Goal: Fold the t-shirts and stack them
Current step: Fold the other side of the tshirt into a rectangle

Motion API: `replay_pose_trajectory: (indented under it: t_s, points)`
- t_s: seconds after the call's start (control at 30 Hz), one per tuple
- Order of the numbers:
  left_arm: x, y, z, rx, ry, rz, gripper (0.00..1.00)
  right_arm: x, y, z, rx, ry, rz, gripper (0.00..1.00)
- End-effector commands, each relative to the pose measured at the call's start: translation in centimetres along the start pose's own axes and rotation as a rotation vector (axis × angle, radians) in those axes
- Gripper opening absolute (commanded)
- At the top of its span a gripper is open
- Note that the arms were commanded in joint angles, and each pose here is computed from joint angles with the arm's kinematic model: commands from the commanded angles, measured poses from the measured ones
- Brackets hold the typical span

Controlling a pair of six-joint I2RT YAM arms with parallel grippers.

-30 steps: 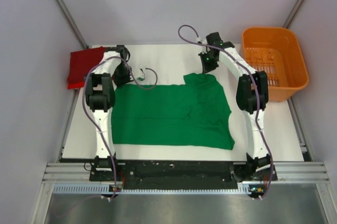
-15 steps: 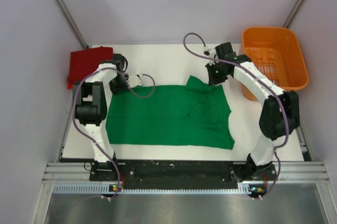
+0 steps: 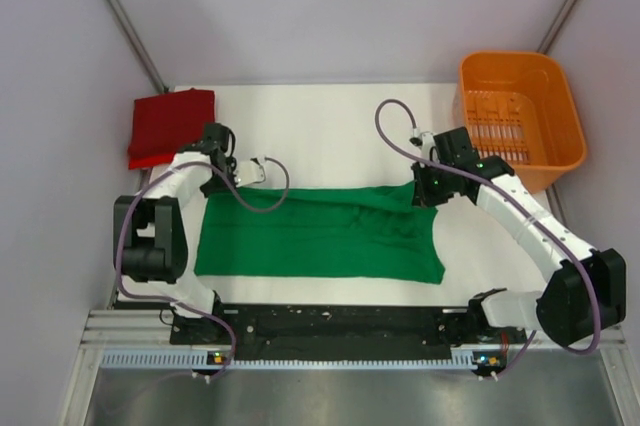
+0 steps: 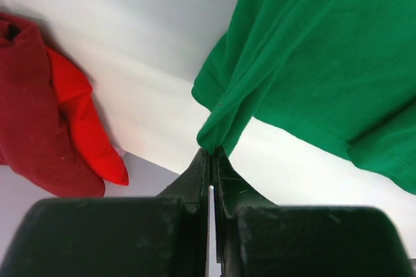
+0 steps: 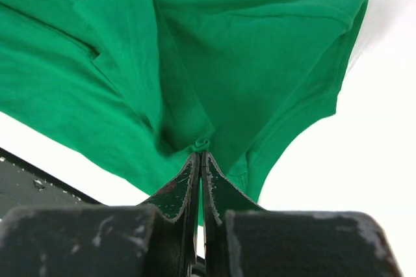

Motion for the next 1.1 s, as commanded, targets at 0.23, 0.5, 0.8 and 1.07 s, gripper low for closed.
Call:
replay_pose_trajectory:
  t_s: [0.23, 0.5, 0.8, 1.07]
  points:
    - [0.8, -1.5, -3.6, -0.038, 0.005, -0.01, 0.0, 1.9, 0.4, 0.0, -0.002, 0.068, 0.022, 0.0]
    - [3.4, -5.8, -1.5, 0.082, 0.095, 0.027, 0.0, 4.6, 0.6, 2.4, -0.026, 0.207, 0.101, 0.0]
    - [4.1, -6.3, -0.2, 0.107, 0.143, 0.059, 0.0, 6.5, 0.1, 3.8, -0.002, 0.379, 0.141, 0.0]
    - [4.4, -5.9, 1.2, 0.115, 0.212, 0.098, 0.0, 8.0, 0.2, 4.3, -0.043, 0.506, 0.122, 0.08]
Point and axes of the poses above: each gripper's point midway between its finger pads, its own z axis out along the fingers, its own y axis along the line the jaws close on, x = y × z, the point moved 3 cm from there along -z, back along the fingers, and after that the axes turned 14 degrees about -z, right-handed, at the moved point
